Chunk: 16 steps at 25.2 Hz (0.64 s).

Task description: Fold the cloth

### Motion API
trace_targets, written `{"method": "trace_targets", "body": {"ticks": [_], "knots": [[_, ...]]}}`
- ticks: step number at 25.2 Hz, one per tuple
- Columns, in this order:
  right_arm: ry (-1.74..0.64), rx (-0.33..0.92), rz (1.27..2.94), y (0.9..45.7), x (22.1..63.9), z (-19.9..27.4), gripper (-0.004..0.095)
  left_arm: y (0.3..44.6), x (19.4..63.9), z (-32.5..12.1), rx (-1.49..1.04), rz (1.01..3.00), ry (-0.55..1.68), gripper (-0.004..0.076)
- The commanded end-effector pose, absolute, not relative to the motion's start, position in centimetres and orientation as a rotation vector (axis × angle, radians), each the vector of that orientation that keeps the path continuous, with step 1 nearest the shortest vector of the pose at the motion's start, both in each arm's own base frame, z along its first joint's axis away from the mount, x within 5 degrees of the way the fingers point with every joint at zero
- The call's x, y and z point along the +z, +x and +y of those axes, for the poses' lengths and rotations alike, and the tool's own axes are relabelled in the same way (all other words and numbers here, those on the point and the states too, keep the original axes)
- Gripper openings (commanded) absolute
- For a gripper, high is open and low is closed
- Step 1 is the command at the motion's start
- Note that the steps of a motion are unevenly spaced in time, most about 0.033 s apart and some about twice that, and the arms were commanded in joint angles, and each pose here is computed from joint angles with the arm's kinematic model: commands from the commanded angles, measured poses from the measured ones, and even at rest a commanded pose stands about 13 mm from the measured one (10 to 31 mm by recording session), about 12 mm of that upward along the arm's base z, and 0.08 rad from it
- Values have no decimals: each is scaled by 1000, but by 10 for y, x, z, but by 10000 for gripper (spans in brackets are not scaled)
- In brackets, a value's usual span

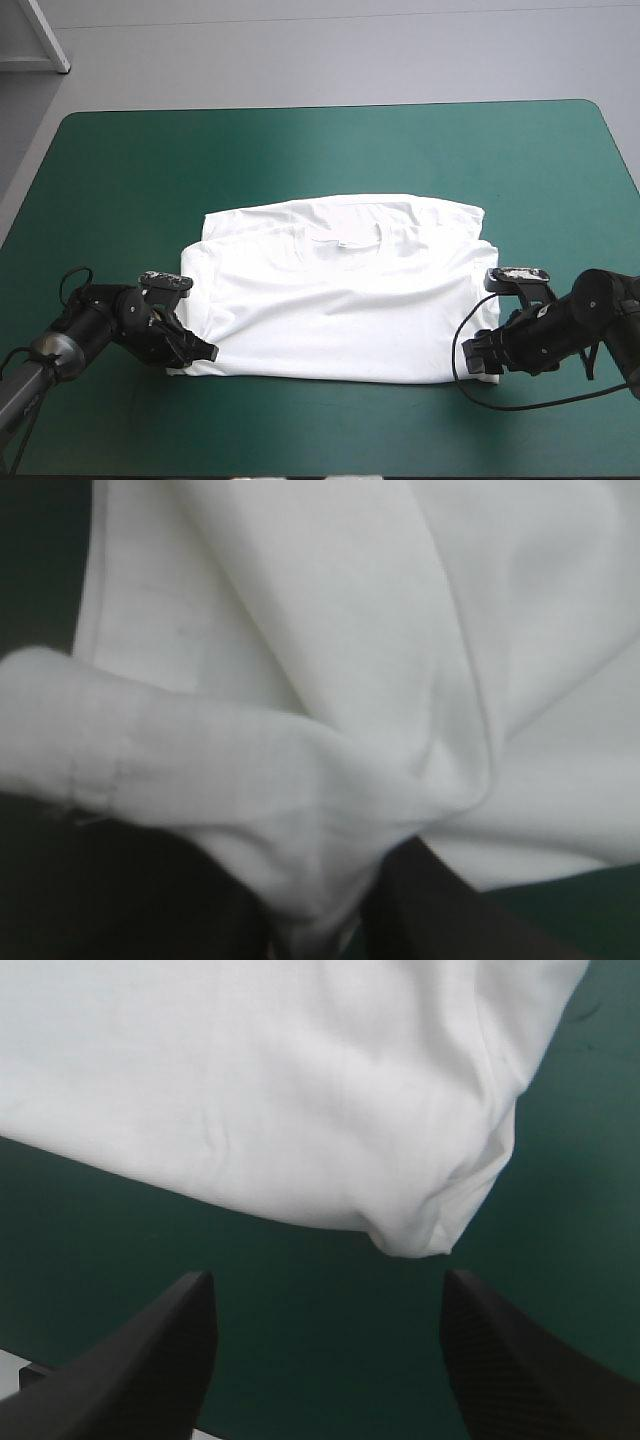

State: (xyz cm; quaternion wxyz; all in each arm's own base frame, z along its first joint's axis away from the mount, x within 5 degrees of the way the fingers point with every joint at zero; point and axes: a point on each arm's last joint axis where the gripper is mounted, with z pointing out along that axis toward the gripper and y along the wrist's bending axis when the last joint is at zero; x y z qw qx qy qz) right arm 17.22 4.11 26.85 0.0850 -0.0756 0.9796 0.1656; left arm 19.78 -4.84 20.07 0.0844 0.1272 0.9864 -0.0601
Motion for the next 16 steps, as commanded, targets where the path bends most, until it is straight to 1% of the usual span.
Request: {"method": "trace_targets", "body": {"ticks": [1, 6, 12, 16], "knots": [[-216, 516, 2889, 170, 269, 43, 598, 206, 193, -55, -253, 2927, 350, 30], [-185, 491, 2874, 172, 258, 41, 580, 209, 192, -56, -257, 2901, 346, 20], [-173, 489, 2931, 186, 239, 42, 570, 209, 192, -56, -257, 2901, 347, 20], [-177, 506, 2999, 195, 223, 43, 458, 209, 192, -56, -257, 2901, 347, 20]]}}
